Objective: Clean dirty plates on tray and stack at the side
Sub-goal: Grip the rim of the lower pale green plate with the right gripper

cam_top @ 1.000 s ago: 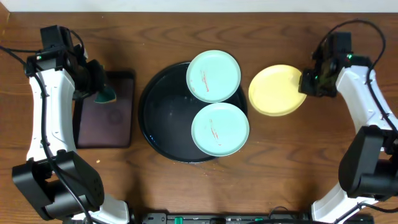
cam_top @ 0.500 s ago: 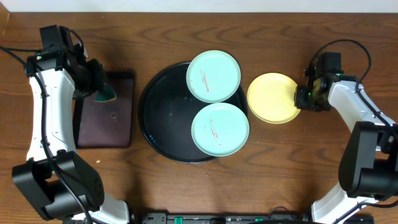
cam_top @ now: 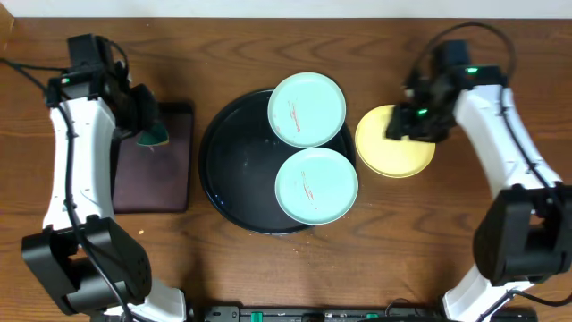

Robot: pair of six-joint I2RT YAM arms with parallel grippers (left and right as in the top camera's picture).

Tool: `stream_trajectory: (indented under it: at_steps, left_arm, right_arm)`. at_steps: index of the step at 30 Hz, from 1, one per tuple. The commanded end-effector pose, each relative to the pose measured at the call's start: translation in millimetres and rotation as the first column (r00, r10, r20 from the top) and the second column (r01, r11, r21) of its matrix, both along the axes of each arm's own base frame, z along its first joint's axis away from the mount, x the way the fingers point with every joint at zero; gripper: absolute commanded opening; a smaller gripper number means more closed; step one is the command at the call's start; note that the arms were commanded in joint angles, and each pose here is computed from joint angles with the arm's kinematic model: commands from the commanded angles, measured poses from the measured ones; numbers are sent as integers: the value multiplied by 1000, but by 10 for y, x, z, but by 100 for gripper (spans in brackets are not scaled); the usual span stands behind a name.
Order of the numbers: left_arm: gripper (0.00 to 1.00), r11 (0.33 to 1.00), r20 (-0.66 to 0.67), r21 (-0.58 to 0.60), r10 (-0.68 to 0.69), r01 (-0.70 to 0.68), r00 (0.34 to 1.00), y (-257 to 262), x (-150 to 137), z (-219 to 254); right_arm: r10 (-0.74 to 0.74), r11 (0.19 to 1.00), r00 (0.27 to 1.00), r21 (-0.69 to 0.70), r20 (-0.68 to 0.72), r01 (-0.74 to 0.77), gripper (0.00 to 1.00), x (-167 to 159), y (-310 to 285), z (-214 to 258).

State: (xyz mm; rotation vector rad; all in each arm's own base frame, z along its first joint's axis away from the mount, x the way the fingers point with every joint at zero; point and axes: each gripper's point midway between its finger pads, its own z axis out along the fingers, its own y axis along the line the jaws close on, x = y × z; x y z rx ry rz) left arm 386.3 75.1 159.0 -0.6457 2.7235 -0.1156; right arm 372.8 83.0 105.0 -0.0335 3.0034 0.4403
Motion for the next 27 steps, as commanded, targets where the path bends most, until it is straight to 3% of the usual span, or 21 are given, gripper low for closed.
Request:
stream_trajectory:
  at_steps: [1,6,16,21,23,27]
  left_arm:
    - [8,993,-39,115,-6,11,999,2,-41,-18]
    - [7,984,-50,175,-13,22,999,-46,-35,-10]
    - [7,986,-50,168,4,5,999,-58,-42,-13]
    - [7,986,-50,168,4,5,999,-58,-42,-13]
    - [7,986,-50,168,3,5,999,-58,-42,-13]
    - [7,986,-50,168,3,5,999,-58,-42,-13]
  right_arm:
    - [-6,1000,997,5,-77,6,55,-227,347,-142]
    - [34,999,993,-18,-114,-37,54,-451,614,-394]
    - [51,996,991,-73,-125,-60,37,-696,853,-746]
    - [61,994,991,-83,-123,-72,34,-752,855,-849]
    - [52,994,991,-88,-123,-63,29,-759,841,-878]
    - [41,994,992,-96,-121,-52,3,-757,827,-893]
